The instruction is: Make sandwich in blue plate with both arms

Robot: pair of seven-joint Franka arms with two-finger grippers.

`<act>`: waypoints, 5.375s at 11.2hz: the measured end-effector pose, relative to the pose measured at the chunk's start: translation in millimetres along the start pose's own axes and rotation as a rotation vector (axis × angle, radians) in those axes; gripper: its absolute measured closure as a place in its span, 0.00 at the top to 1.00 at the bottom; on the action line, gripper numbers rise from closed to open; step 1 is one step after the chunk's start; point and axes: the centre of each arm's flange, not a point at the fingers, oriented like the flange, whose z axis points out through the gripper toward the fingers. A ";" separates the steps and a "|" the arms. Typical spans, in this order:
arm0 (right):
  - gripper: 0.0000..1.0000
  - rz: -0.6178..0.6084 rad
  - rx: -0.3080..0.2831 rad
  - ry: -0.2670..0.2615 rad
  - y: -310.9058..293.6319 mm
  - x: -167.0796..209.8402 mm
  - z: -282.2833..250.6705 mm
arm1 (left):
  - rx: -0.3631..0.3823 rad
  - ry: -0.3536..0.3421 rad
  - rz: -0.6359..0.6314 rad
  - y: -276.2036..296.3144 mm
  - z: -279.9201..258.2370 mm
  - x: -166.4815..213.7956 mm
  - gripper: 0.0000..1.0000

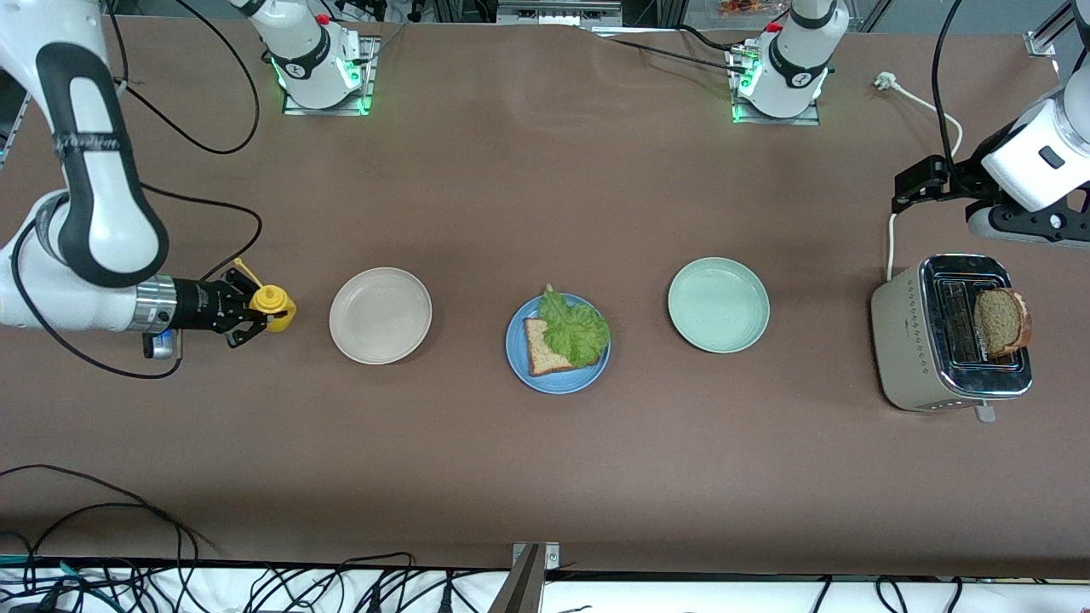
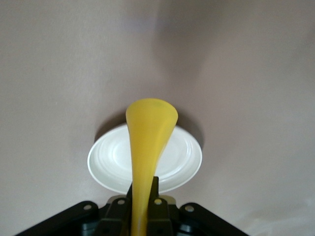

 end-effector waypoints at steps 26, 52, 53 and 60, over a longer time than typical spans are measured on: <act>0.09 0.518 0.069 0.834 -33.0 -385.8 291.9 | 0.000 0.000 -0.002 -1.0 0.2 0.3 1.00; 0.09 0.598 0.243 0.953 -135.6 -246.0 187.3 | 0.000 0.000 -0.005 -2.6 0.4 0.3 1.00; 0.09 0.583 0.239 0.938 -141.6 -231.1 153.9 | 0.000 0.000 -0.005 -2.7 0.4 0.3 1.00; 0.09 0.460 0.133 0.638 -130.3 -145.8 -21.6 | -0.001 -0.001 -0.007 -3.9 1.2 0.9 1.00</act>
